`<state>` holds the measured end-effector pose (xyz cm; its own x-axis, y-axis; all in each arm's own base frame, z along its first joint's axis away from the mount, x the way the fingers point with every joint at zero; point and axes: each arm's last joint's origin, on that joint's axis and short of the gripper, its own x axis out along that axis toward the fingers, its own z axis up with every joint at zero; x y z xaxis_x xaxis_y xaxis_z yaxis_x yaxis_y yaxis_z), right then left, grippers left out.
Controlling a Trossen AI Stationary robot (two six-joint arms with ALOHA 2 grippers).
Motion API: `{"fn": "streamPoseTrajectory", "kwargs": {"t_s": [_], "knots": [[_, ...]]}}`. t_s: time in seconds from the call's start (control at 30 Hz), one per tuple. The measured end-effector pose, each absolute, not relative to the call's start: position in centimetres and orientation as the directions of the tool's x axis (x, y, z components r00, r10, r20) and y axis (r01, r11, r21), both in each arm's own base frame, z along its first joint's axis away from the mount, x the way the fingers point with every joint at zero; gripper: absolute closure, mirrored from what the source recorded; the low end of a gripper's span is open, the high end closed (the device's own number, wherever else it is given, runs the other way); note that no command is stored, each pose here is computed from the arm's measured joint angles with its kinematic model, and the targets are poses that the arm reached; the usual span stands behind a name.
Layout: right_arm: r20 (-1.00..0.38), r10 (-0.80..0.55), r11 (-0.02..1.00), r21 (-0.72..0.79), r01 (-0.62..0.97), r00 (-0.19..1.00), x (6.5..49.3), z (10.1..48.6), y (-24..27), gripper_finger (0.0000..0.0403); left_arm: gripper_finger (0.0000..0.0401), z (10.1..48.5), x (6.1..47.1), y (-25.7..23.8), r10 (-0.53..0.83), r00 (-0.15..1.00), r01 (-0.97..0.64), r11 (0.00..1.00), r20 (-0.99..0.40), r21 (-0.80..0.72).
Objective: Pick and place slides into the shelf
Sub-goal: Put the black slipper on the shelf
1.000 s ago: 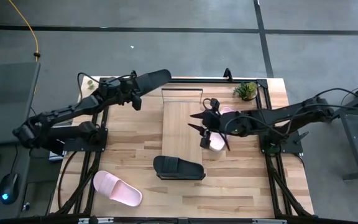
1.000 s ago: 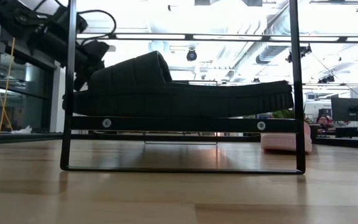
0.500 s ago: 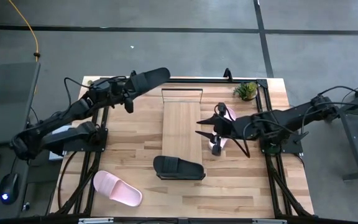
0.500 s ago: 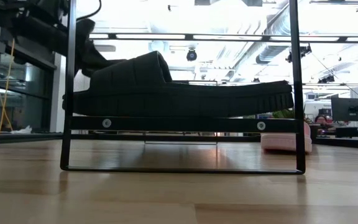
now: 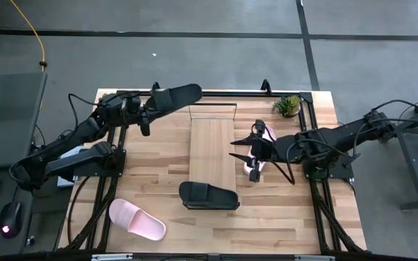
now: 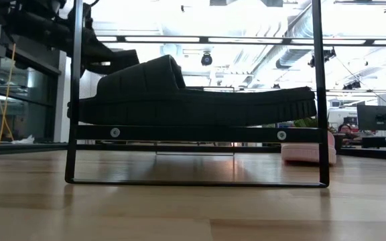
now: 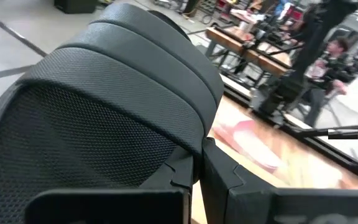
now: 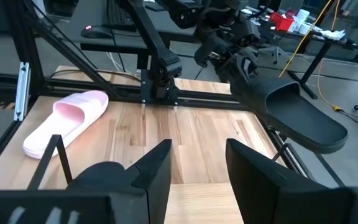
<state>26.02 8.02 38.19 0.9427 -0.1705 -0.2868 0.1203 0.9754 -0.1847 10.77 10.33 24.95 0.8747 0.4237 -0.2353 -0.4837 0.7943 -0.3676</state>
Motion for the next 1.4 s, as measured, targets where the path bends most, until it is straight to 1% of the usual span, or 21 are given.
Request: {"fn": "streamPoseTrajectory", "kwargs": {"t_s": [0.3, 0.4, 0.67, 1.03, 1.27, 1.4], "knots": [[-0.287, -0.163, 0.976, -0.187, 0.112, 0.944, 25.9, 38.2, 8.1, 0.0260, 0.0399, 25.0, 12.5, 8.2, 0.300, 0.924, -0.371, 0.851, -0.235, -0.372], [-0.290, -0.164, 0.975, -0.191, 0.111, 0.943, 25.9, 38.2, 8.1, 0.0260, 0.0399, 25.1, 13.1, 7.5, 0.279, 0.934, -0.345, 0.863, -0.222, -0.369], [-0.295, -0.164, 0.975, -0.194, 0.110, 0.941, 25.8, 38.2, 8.1, 0.0260, 0.0399, 25.1, 14.0, 5.9, 0.253, 0.940, -0.324, 0.871, -0.228, -0.369], [-0.289, -0.164, 0.975, -0.191, 0.111, 0.943, 25.9, 38.2, 8.1, 0.0260, 0.0399, 23.9, 16.2, 4.3, 0.208, 0.931, -0.316, 0.871, -0.299, -0.376], [-0.286, -0.164, 0.975, -0.190, 0.112, 0.944, 25.9, 38.3, 8.1, 0.0260, 0.0398, 23.2, 18.1, 3.3, 0.141, 0.939, -0.262, 0.882, -0.313, -0.391], [-0.286, -0.164, 0.975, -0.190, 0.112, 0.944, 25.9, 38.3, 8.1, 0.0260, 0.0398, 22.8, 18.5, 2.8, 0.124, 0.937, -0.256, 0.881, -0.326, -0.399]]}}
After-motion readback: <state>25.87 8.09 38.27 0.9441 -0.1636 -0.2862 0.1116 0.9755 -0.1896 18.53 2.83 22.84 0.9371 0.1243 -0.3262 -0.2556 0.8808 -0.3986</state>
